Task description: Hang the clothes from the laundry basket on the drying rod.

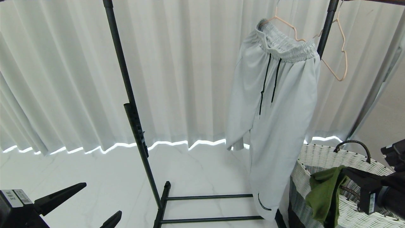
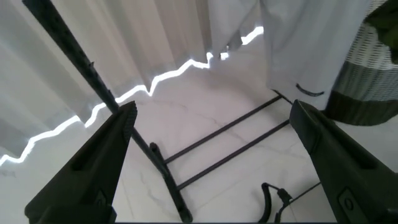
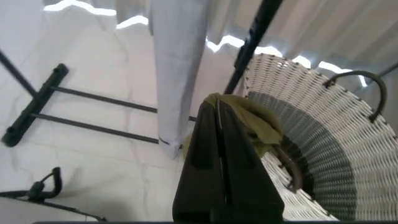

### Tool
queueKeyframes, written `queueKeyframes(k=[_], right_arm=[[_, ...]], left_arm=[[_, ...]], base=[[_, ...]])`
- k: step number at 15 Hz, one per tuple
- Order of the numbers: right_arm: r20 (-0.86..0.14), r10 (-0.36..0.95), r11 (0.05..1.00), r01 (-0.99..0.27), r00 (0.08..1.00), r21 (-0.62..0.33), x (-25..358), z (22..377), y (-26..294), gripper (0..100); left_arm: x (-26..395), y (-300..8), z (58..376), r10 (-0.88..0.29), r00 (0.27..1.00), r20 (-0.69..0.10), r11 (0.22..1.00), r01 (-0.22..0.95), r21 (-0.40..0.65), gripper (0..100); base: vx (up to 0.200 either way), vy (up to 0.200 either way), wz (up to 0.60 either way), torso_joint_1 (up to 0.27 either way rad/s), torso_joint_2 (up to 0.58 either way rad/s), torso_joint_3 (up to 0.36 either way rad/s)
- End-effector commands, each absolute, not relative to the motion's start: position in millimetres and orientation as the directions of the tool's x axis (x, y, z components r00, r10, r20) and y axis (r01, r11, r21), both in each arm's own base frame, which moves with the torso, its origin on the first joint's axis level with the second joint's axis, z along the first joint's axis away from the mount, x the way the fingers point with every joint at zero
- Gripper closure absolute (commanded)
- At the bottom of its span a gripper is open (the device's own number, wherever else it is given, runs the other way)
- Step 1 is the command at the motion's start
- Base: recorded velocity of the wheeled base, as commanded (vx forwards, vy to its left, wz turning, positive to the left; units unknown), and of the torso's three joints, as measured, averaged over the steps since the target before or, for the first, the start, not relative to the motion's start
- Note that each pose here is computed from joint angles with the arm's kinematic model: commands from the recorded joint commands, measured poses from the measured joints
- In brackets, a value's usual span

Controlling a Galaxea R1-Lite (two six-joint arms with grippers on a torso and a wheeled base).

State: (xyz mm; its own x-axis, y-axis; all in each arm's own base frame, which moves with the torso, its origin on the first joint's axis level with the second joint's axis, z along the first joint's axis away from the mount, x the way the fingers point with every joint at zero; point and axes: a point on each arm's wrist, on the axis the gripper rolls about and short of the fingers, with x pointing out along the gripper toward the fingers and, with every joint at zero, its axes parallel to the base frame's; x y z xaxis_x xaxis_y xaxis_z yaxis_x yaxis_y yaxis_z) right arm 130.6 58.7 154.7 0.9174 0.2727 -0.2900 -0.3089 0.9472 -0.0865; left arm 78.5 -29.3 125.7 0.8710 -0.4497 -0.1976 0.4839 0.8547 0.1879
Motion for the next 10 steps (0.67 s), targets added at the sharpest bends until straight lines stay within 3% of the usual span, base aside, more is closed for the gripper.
queueKeyframes(k=[1,2,6,7,10], right_arm=[[-0.265,0.314,0.937,-0.343,0.912,-0.072,126.2,158.8,59.7,100],[-0.241,0.393,0.909,-0.414,0.887,-0.040,120.8,161.9,59.8,100],[-0.195,0.549,0.828,-0.561,0.812,-0.002,126.1,176.5,66.4,100],[-0.205,0.575,0.810,-0.586,0.792,0.006,130.6,176.7,69.7,100],[-0.226,0.625,0.771,-0.637,0.748,0.023,147.6,177.4,81.9,100]], left_arm=[[78.1,-29.5,123.7,-0.451,0.868,-0.209,0.853,0.488,0.186,0],[69.5,-26.4,118.3,-0.441,0.862,-0.251,0.853,0.489,0.181,0],[45.7,-19.7,114.1,-0.475,0.850,-0.226,0.853,0.508,0.117,0],[42.7,-19.9,114.8,-0.513,0.833,-0.207,0.845,0.533,0.047,0],[30.0,-22.2,117.8,-0.700,0.702,-0.129,0.710,0.668,-0.223,0]], base=[[0.000,0.000,0.00,0.000,0.00,0.000],[0.000,0.000,0.00,0.000,0.00,0.000],[0.000,0.000,0.00,0.000,0.00,0.000],[0.000,0.000,0.00,0.000,0.00,0.000],[0.000,0.000,0.00,0.000,0.00,0.000]])
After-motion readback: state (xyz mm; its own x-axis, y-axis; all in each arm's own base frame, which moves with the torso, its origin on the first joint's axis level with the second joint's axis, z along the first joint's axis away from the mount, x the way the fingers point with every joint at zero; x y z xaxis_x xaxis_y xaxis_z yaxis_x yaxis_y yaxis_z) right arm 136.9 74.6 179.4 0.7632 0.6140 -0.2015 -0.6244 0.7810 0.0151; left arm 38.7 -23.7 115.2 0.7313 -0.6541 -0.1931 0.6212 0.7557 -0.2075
